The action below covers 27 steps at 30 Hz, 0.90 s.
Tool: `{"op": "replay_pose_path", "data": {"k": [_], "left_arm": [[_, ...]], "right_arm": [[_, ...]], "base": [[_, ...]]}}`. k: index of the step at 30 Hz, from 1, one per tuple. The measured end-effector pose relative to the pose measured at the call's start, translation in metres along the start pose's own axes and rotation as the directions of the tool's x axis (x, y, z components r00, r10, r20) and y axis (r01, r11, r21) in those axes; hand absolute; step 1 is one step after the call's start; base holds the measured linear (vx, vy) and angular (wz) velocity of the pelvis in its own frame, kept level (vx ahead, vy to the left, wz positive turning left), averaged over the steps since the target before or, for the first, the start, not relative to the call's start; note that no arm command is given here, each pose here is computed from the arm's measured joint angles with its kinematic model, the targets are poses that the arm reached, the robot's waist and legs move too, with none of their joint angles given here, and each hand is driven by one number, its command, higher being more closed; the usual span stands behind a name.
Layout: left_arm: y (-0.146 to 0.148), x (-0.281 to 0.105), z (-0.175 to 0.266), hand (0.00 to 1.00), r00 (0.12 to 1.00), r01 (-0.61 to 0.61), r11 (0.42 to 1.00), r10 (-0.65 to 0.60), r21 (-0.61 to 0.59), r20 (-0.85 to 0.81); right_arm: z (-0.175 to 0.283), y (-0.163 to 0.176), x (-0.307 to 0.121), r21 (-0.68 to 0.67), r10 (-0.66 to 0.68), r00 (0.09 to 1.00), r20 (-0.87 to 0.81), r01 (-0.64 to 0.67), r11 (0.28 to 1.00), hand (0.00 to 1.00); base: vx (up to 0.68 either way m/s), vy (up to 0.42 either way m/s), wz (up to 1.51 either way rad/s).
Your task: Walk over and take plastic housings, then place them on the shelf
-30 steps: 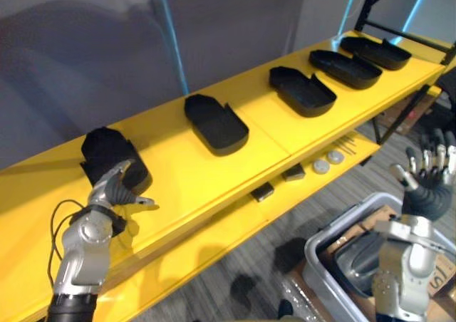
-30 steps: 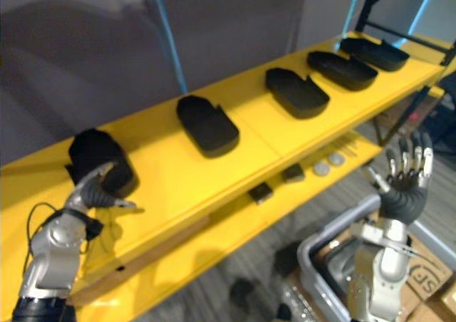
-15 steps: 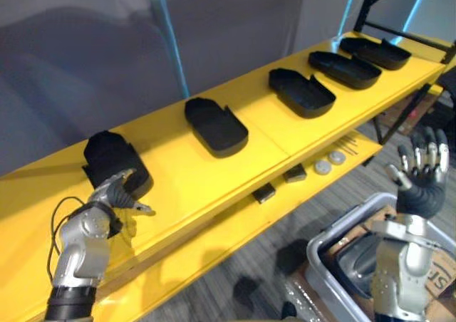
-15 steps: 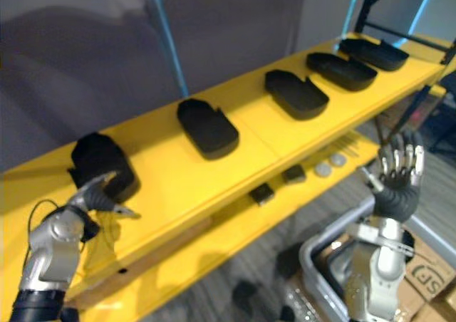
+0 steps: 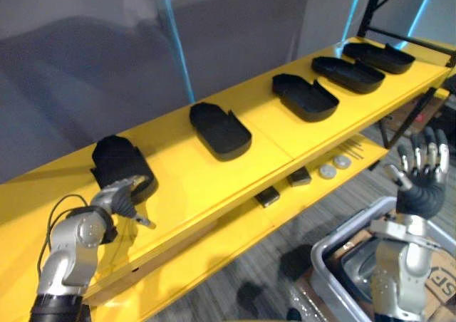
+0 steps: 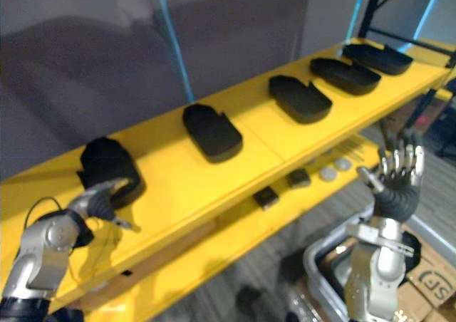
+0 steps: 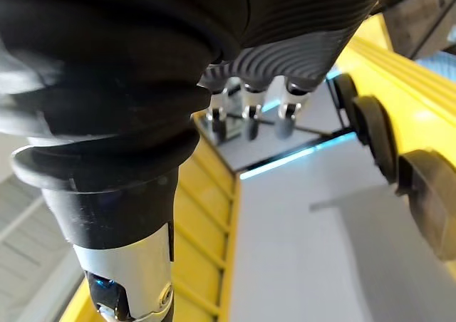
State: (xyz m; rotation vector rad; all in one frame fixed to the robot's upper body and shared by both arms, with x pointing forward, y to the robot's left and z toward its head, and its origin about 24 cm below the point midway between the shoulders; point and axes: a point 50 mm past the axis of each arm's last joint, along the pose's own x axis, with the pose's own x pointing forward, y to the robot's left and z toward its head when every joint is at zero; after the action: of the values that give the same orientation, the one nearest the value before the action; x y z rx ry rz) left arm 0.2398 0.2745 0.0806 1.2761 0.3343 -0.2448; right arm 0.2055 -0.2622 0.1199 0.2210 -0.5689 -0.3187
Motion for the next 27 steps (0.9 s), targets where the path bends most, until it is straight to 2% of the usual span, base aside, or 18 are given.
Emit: {"op": "replay_pose_path", "data": {"k": [2,9,18,22,27], "left_arm": [[-0.014,-0.002,-0.010,0.00,0.999,-0.006,1.000,0.006,0.009,-0.041],[-0.032,-0.001,-0.014,0.00,0.991,-0.088,0.996,0.083,-0.035,-0.104],[-0.015,0.011,-0.008,0.00,0.985,-0.025,0.999,0.018,-0.037,-0.174],[-0.009,0.011,0.001,0.00,0.991,-0.001,1.000,-0.003,-0.030,-0.134],[0.002,0.007,0.011,0.00,0.997,-0.035,0.999,0.035,0.005,-0.071]], "right_arm": [[0.000,-0.001,0.000,-0.001,-0.002,1.000,-0.001,0.002,1.000,0.00],[-0.002,-0.002,0.000,0.017,-0.011,1.000,-0.005,0.011,1.000,0.00],[-0.006,0.005,-0.002,0.033,0.004,1.000,-0.028,-0.004,0.999,0.00],[-0.006,0.005,-0.002,0.034,0.006,1.000,-0.028,-0.005,0.999,0.00],[-0.006,0.007,-0.002,0.043,0.025,0.999,-0.023,-0.024,0.999,0.00]], "base": [[0.00,0.000,0.00],[0.00,-0.001,0.01],[0.00,-0.002,0.01],[0.00,0.000,0.00],[0.01,0.003,-0.03]]}}
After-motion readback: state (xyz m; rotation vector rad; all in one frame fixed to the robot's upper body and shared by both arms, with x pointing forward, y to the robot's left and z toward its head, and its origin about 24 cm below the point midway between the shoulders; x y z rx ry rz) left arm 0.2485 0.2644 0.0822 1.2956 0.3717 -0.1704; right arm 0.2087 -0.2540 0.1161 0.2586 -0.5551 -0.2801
